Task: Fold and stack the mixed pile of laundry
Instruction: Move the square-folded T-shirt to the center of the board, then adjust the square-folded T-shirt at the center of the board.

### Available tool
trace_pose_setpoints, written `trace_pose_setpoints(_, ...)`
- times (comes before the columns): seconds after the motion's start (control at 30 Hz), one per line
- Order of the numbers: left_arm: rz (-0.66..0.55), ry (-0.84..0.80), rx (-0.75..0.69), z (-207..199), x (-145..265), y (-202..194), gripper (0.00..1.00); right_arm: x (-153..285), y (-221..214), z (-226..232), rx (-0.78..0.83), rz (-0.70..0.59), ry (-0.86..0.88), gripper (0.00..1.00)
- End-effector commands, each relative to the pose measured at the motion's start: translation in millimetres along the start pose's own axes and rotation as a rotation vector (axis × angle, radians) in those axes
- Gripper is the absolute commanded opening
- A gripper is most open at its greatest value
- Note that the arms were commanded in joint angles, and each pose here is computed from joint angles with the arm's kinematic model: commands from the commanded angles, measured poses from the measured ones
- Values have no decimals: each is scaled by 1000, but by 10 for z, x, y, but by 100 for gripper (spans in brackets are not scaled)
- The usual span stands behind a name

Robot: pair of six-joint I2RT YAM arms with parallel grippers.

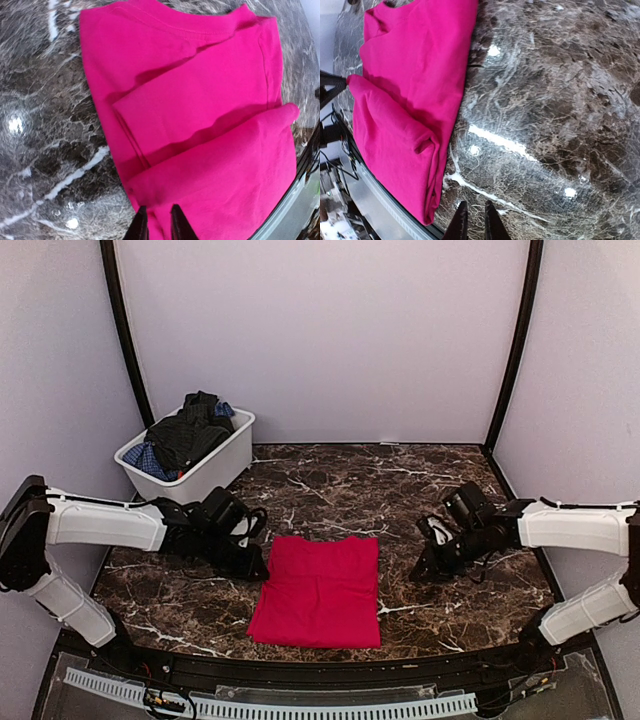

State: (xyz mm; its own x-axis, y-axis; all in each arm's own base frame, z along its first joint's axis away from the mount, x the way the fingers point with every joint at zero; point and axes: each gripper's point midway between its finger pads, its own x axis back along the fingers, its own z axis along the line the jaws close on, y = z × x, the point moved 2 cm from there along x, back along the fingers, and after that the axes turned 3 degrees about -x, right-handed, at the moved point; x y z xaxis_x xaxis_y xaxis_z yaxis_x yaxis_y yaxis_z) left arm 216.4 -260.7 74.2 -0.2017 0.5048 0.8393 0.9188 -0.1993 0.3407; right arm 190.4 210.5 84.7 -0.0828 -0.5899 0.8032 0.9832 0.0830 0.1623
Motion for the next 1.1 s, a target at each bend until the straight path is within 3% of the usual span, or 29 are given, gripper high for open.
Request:
trace_pose_setpoints(0.0,25,54,-48,35,127,28,26,119,159,195,87,-43,52,24)
trace_pose_setpoints(0.13,-96,34,-202,-103,389,257,49,239,493,549,220,-116,138,33)
trace_pose_setpoints(0.27,-287,-75,-471,-451,629,545,58,137,855,845,310,-97,206,34)
trace_pose_setpoints(0.4,-328,-212,-817,-777,588,550,58,-77,1168,1071,385,-38,274,31)
trace_pose_setpoints(0.53,-276,-298,-1029,-876,320,447,56,-250,1426,1258,419,2,342,28)
trace_pose_setpoints(0.77,-248,-320,-1173,-936,21,438,54,-793,1501,1406,436,118,407,24)
trace_pose_setpoints(1.07,-184,-345,-1221,-935,-349,470,50,-1359,1502,1320,432,211,425,23)
